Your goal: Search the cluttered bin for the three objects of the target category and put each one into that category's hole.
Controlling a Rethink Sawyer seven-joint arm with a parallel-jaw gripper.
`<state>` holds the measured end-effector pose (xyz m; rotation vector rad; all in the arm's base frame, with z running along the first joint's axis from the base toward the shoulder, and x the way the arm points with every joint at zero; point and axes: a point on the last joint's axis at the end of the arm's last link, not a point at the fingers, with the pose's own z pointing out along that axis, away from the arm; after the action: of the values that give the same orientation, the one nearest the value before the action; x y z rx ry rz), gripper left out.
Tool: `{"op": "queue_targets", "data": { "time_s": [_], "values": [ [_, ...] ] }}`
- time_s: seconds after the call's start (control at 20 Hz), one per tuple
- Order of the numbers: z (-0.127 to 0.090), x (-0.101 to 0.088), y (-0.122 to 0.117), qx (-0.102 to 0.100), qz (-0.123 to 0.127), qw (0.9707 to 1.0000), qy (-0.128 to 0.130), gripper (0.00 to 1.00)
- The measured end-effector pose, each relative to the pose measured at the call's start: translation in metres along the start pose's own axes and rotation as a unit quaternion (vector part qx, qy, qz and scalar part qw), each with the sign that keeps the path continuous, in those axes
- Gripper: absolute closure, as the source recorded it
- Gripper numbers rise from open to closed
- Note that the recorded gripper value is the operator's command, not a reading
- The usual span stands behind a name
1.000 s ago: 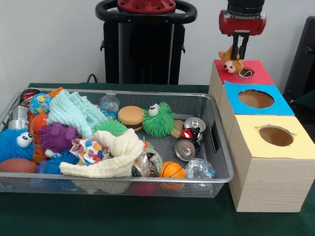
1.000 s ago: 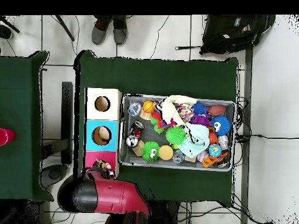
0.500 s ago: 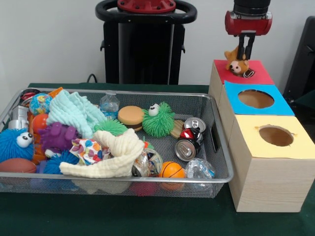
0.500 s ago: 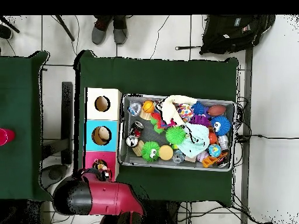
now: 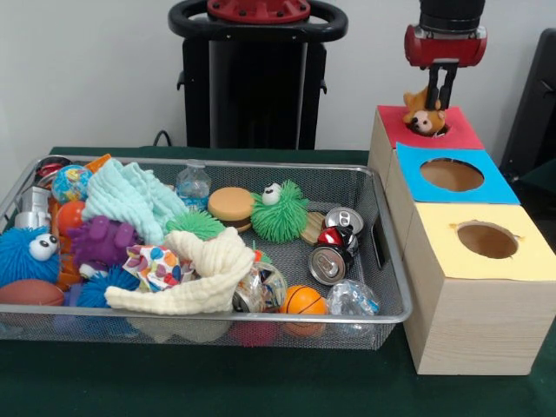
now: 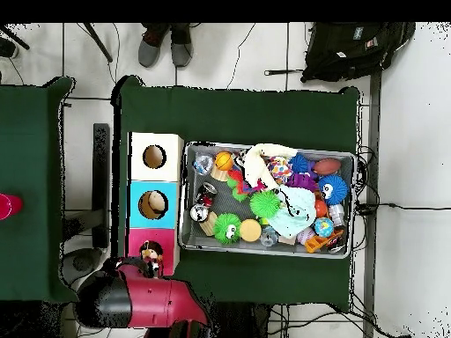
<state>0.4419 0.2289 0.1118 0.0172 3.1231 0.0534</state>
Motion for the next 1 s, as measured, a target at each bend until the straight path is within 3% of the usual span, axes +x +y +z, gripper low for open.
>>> {"op": "queue_targets", "data": {
  "time_s": [0.45, 0.5, 1.0],
  "values": [
    [0.0068, -0.0031, 0.0058, -0.007, -0.004, 0.9999, -0.010, 1.00],
    [0.0071, -0.0045, 0.0053, -0.009, -0.002, 0.9999, -0.010, 0.00],
    [0.0048, -0.0054, 0.0041, -0.010, 0.000, 0.9999, -0.011, 0.00]
  ]
}}
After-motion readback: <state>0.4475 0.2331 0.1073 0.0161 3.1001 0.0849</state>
